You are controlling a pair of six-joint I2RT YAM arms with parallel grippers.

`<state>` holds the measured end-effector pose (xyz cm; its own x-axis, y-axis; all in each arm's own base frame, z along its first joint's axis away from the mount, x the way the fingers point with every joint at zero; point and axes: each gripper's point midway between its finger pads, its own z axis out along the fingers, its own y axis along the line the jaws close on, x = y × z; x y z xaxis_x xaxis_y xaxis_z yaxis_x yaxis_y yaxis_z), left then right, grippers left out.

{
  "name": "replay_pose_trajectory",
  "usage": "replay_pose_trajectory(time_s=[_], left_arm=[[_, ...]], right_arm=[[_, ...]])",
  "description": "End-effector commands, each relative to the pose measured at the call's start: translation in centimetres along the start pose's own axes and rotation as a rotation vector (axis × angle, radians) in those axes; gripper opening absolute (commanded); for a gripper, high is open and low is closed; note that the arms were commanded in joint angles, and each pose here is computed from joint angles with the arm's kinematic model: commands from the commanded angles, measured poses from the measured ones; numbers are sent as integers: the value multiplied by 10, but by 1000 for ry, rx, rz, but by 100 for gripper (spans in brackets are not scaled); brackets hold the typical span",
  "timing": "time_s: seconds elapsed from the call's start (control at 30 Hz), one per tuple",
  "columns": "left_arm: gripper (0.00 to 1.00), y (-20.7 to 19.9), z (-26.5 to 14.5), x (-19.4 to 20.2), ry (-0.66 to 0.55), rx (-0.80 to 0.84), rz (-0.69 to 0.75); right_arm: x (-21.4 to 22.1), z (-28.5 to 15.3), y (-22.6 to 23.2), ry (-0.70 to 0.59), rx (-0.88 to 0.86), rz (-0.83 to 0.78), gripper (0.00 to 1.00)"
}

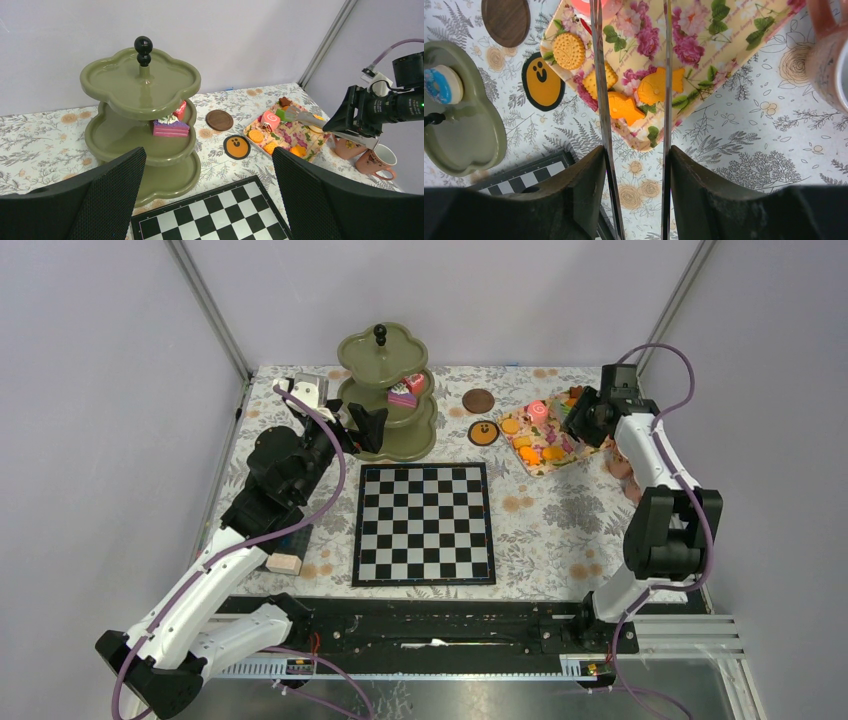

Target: Serve the afternoon tea

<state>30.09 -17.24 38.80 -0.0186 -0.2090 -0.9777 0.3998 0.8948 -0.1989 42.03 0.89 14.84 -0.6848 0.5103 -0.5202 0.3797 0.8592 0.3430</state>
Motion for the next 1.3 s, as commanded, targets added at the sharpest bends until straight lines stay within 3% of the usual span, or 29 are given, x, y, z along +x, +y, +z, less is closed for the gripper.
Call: replay_pose_trajectory(time_s=[0.0,0.4,0.8,1.1,1.27], left_arm=[[99,-5,0,-14,-49,22,-13],[99,-6,1,-13,-45,23,-14],[99,-6,2,-10,-38,23,-13],[99,-7,3,-10,-37,27,-14],[99,-7,3,-9,-36,27,-14]], right_arm=[[-16,1,18,-33,-34,-52,54],[-28,18,-1,-52,158,-86,48],[-16,35,12,-14,140,-122,48],[-22,11,6,-80,155,-131,22],[-14,-7,7,-89,127,-121,16]])
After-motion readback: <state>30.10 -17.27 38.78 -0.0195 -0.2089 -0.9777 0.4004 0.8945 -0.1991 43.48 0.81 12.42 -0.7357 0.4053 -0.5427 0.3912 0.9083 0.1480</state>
